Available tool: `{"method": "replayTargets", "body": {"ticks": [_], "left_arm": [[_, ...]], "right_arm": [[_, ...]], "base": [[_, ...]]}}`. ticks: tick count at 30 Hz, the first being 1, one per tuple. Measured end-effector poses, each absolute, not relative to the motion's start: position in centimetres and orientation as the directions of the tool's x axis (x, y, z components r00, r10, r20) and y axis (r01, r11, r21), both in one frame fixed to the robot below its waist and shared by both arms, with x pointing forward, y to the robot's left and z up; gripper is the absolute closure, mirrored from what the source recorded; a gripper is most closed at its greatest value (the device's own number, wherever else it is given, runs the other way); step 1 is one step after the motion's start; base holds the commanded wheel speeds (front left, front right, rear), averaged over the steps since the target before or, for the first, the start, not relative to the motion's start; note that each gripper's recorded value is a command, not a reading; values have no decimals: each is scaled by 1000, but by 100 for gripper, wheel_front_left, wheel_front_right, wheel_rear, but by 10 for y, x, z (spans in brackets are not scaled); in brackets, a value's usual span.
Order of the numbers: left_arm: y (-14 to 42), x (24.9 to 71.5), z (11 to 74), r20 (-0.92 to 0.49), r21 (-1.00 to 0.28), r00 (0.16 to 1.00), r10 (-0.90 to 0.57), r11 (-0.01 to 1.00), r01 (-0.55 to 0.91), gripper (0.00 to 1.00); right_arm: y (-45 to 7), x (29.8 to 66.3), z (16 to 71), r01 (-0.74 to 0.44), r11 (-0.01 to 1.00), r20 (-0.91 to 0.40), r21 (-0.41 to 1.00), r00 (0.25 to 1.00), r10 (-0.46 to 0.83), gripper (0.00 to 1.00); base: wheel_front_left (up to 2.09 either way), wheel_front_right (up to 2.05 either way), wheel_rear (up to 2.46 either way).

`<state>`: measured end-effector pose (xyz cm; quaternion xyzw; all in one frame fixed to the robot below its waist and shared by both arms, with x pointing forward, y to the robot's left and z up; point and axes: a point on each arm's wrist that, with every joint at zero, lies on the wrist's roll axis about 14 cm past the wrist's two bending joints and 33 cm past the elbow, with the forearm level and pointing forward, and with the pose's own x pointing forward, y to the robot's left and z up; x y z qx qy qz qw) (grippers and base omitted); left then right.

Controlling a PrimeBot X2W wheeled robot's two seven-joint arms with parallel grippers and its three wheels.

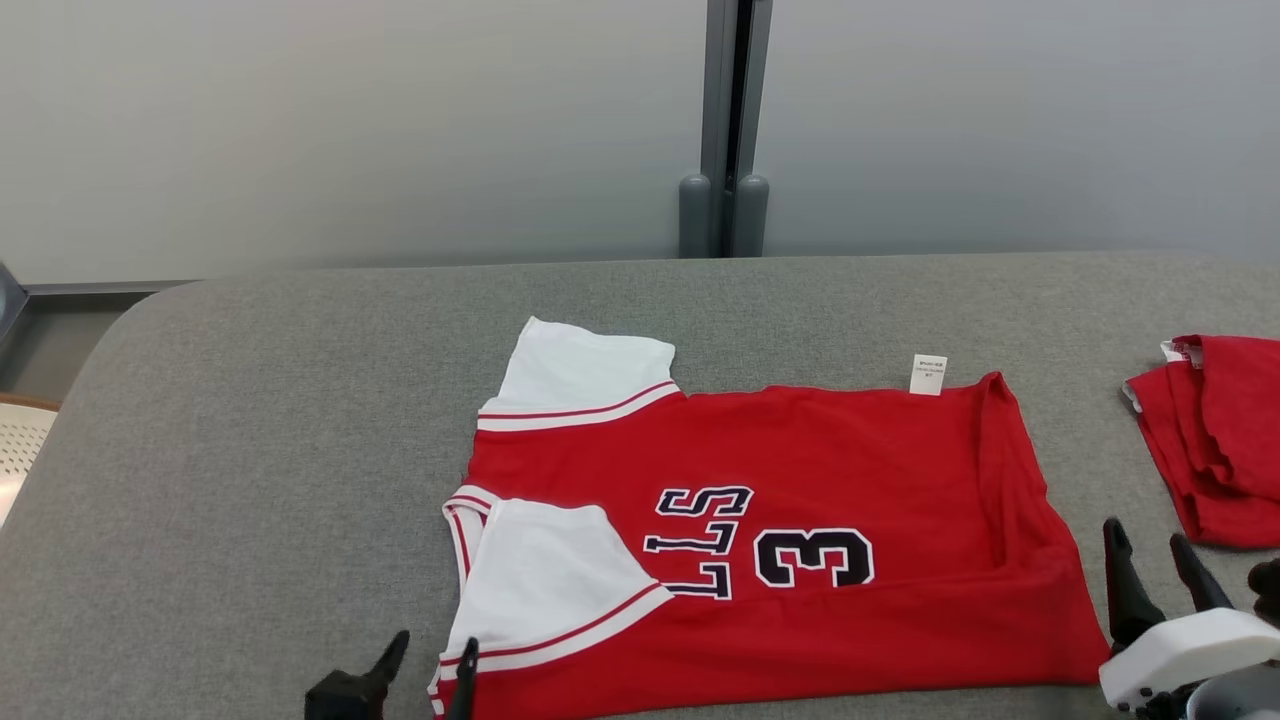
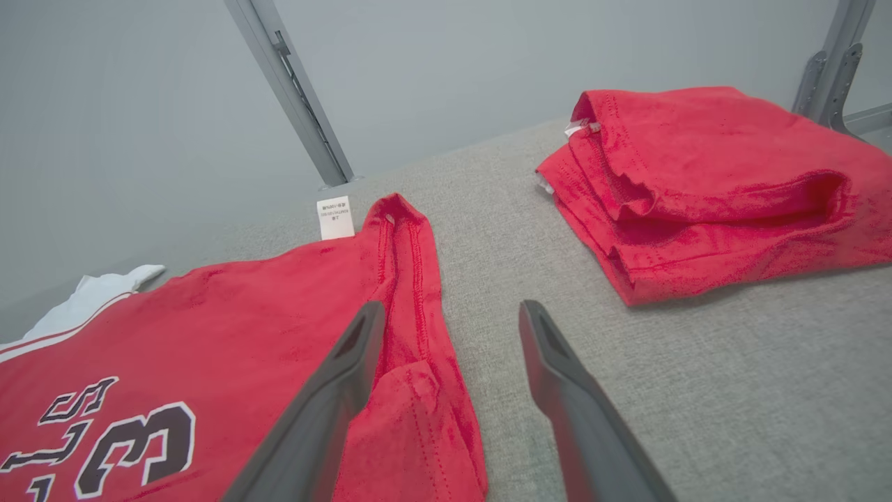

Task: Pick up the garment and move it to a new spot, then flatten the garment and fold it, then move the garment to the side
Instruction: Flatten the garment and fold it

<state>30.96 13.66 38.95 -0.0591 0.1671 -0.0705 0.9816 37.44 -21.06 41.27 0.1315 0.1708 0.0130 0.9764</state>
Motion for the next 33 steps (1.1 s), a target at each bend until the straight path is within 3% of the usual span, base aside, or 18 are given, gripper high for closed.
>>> {"method": "replayTargets", "body": {"ticks": [6, 10, 15, 20, 24, 27, 33], "left_arm": [[160, 345, 443, -131, -151, 991, -40, 988, 20, 0], [155, 375, 499, 50, -186, 997, -51, 981, 59, 0], [140, 409, 503, 67, -148, 991, -115, 981, 124, 0], [140, 463, 465, -131, -63, 975, -180, 983, 173, 0], [147, 519, 462, -206, 50, 955, -214, 972, 229, 0], [141, 559, 435, -357, 104, 901, -246, 948, 301, 0], [116, 604, 407, -527, 147, 803, -278, 901, 409, 0]], "right_arm": [[-195, 396, 467, -67, 972, -92, 224, 992, 90, 0], [-188, 401, 477, -91, 976, -41, 198, 994, 101, 0], [-172, 418, 485, -134, 976, -13, 174, 990, 139, 0], [-156, 443, 486, -181, 972, -15, 149, 983, 186, 0], [-147, 467, 489, -212, 969, -6, 128, 977, 214, 0], [-146, 487, 486, -216, 969, -3, 116, 976, 218, 0], [-157, 503, 471, -194, 976, -26, 102, 980, 198, 0]], "base": [[0, 0, 0], [0, 0, 0], [0, 0, 0], [0, 0, 0], [0, 0, 0], [0, 0, 0], [0, 0, 0]]}}
